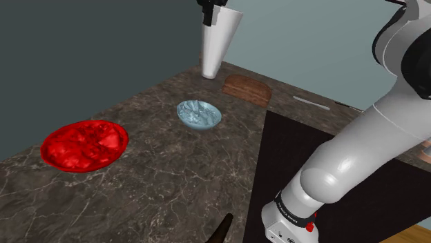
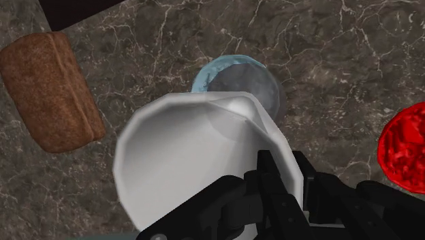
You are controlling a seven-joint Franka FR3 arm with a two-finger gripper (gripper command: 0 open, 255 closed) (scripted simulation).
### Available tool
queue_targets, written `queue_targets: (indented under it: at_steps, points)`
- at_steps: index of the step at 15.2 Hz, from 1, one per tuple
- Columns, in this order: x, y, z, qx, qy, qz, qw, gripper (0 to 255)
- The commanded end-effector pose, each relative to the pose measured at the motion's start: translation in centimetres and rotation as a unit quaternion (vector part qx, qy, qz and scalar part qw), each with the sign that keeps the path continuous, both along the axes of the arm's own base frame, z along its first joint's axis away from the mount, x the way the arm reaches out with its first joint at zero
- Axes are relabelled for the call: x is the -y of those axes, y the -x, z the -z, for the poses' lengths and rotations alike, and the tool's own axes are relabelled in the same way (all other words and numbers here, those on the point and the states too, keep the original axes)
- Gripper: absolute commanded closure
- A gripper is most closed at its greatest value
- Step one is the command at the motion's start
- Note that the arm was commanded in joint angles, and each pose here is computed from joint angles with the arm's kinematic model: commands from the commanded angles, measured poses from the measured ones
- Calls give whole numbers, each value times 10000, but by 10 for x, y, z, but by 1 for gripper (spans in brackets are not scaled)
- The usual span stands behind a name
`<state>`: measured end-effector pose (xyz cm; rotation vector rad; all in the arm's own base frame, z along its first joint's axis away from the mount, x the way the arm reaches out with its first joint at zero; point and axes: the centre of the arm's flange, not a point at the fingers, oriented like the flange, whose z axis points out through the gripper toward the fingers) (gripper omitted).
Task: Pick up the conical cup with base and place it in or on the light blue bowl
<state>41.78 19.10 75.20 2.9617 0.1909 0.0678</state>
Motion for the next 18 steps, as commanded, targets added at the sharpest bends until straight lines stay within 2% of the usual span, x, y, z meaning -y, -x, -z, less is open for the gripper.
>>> queue_targets:
  at_steps: [1, 3, 18]
  points:
    - [17, -14, -11, 3, 3, -4, 10000, 255]
    - [34, -30, -22, 3, 3, -4, 10000, 255]
    - [34, -30, 57, 3, 3, -4, 10000, 255]
